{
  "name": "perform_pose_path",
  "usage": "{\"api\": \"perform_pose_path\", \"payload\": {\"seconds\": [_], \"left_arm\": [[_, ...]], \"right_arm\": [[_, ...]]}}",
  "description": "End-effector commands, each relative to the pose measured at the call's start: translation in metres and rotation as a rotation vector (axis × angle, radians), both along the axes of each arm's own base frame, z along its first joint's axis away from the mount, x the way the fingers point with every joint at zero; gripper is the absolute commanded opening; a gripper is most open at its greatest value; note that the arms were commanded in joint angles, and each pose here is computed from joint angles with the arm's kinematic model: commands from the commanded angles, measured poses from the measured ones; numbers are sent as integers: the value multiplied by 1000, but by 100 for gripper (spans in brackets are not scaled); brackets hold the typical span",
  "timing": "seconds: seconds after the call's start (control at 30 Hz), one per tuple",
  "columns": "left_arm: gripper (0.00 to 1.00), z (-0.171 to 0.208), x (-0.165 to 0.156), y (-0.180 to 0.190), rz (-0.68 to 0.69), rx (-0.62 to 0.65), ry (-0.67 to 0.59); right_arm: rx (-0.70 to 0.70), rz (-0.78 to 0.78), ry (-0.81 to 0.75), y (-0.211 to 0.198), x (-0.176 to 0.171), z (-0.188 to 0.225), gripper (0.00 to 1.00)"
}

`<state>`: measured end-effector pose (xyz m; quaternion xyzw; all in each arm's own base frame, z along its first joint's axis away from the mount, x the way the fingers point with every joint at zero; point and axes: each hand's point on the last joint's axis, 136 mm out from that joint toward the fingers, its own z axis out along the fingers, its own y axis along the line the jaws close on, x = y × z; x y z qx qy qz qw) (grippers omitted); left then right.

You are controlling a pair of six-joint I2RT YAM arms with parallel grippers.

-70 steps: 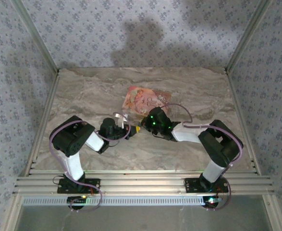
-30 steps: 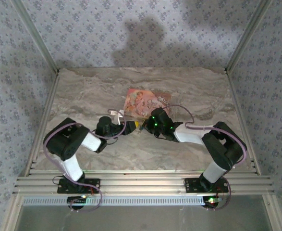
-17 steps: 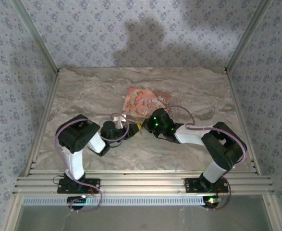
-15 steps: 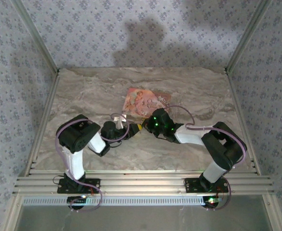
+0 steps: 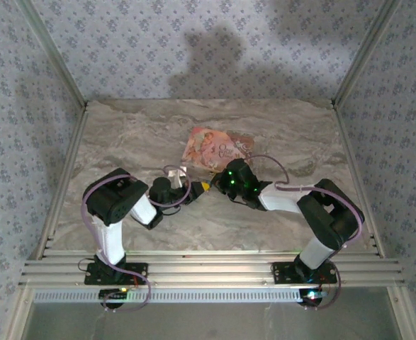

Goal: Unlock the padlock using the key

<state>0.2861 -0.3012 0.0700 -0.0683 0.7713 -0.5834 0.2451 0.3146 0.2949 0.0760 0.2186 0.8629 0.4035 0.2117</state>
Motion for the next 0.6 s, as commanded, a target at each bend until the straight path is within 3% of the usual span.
{"api": "perform_pose_path", "payload": {"seconds": [0.0,0.13,0.23,0.43,0.57], "left_arm": [[0,6,2,-5,-19,-7,-55],[0,3,1,-4,-24,10,-71],[0,1,0,-4,-29,20,-79],[0,-6,-2,-1,-46,92,-118],[0,-6,-6,2,-66,164,-177]], "right_arm": [[4,15,97,2,-17,-17,0],[-9,15,91,0,-17,-13,8],[-24,10,86,-2,-16,-9,24],[-67,-7,61,-13,-17,1,46],[-99,-10,46,-21,-18,7,51]]}}
